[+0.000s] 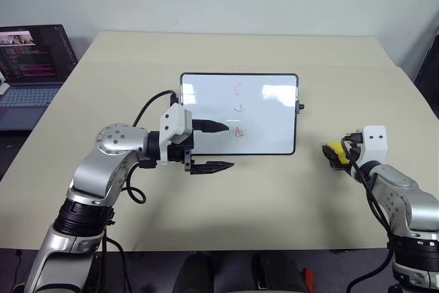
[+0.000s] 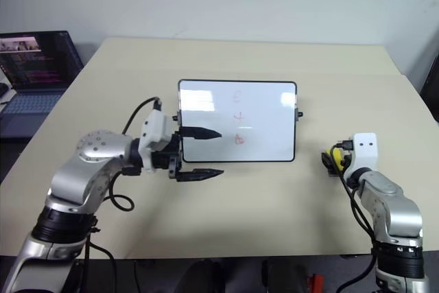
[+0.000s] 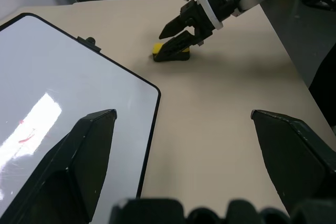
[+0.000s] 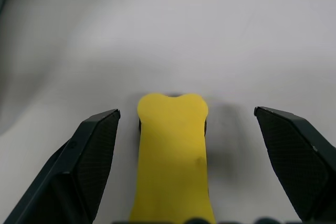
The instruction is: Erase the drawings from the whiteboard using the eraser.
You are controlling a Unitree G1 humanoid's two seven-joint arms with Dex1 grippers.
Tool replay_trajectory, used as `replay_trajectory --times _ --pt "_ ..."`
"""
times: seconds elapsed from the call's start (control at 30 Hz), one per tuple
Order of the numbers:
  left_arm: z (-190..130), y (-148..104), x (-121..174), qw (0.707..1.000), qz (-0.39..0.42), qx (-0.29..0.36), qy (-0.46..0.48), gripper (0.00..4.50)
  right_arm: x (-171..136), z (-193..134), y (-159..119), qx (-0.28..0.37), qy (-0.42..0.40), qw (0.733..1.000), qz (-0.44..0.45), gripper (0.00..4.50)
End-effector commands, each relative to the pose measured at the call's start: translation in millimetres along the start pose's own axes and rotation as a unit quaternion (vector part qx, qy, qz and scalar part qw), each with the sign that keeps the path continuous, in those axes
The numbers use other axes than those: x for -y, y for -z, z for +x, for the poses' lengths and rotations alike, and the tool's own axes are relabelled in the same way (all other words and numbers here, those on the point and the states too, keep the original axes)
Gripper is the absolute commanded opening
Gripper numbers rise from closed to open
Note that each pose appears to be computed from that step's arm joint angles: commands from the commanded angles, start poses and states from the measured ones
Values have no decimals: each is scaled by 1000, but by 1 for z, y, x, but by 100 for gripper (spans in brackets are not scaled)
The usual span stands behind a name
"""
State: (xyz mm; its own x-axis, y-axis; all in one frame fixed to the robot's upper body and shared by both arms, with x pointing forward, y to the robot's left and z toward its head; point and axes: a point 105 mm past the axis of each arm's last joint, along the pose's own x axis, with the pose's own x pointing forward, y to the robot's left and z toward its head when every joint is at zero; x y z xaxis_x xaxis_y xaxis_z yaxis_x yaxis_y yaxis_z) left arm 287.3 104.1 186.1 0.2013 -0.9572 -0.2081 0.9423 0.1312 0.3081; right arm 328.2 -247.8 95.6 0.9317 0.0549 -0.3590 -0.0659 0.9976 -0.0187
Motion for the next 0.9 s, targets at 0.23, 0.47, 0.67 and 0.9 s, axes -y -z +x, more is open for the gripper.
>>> replay_trajectory --times 0.23,0.47,0.67,0.9 --pt "-1 -11 2 1000 16 12 -6 450 6 -1 -4 8 12 1000 -7 172" --pt "-2 -8 3 1000 -5 15 -24 450 6 -2 -5 13 13 1000 -5 125" --pt "-18 1 -4 992 -50 3 -114 450 -4 -18 -15 44 -9 998 -36 125" --pt "-41 18 -18 974 -69 -53 -208 450 -72 -38 -55 118 -117 977 -136 125"
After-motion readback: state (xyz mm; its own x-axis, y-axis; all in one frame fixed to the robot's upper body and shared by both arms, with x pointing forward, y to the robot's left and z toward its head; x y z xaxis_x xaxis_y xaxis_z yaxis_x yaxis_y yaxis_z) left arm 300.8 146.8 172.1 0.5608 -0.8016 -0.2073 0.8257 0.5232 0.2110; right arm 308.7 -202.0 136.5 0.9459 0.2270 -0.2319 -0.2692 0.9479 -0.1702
